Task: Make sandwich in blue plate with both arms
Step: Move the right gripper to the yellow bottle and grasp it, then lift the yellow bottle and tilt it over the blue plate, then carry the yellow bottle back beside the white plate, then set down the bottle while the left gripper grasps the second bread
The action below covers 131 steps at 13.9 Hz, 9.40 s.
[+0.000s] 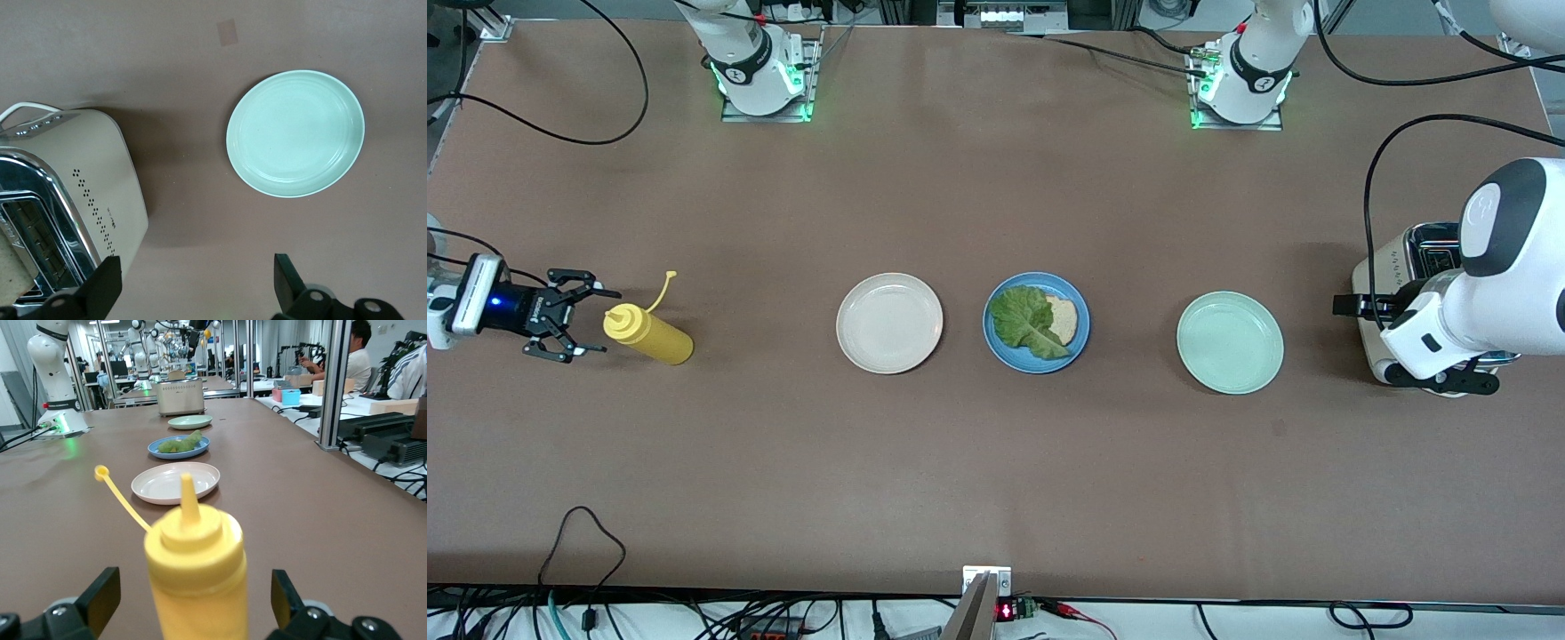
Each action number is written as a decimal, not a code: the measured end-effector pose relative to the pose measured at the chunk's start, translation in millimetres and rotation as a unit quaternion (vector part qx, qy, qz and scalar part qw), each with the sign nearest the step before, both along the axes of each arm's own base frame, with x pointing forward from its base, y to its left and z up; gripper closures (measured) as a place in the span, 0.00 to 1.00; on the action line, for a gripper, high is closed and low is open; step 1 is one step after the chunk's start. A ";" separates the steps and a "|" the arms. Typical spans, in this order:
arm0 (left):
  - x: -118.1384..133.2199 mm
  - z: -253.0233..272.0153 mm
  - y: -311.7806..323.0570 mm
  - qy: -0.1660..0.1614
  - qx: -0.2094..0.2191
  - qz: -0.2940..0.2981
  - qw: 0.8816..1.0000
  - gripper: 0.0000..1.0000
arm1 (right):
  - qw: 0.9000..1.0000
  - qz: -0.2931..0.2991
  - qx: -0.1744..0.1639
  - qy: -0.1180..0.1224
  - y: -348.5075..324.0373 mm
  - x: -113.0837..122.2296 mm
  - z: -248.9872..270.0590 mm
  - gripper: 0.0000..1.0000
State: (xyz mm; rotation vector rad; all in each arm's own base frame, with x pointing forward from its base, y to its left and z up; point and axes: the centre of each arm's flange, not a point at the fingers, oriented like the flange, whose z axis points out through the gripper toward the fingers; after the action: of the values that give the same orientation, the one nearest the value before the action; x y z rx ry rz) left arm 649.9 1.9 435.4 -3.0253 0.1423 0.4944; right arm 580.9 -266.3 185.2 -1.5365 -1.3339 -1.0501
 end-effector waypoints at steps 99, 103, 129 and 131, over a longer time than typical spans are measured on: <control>-6.9 1.4 68.3 0.014 0.022 0.044 0.999 0.00 | 0.994 0.106 0.028 0.020 193.8 86.6 30.6 0.59; -26.0 -1.1 128.9 0.035 0.094 0.046 0.994 0.00 | 0.993 0.089 0.082 0.011 181.8 69.0 -39.9 0.59; -100.2 -56.9 239.2 -0.037 0.021 -0.088 0.995 0.87 | 0.986 0.044 -0.143 0.075 26.3 50.1 57.8 0.00; -95.2 -37.5 233.8 -0.030 0.022 -0.089 0.995 0.87 | 0.973 0.027 -0.208 0.100 34.9 60.2 103.6 0.00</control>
State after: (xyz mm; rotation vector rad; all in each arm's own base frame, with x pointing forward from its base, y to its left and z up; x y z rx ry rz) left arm 554.6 235.7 397.9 -2.9443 0.3887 0.3851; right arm 641.1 -231.3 288.8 -1.8437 -1.5045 -0.5820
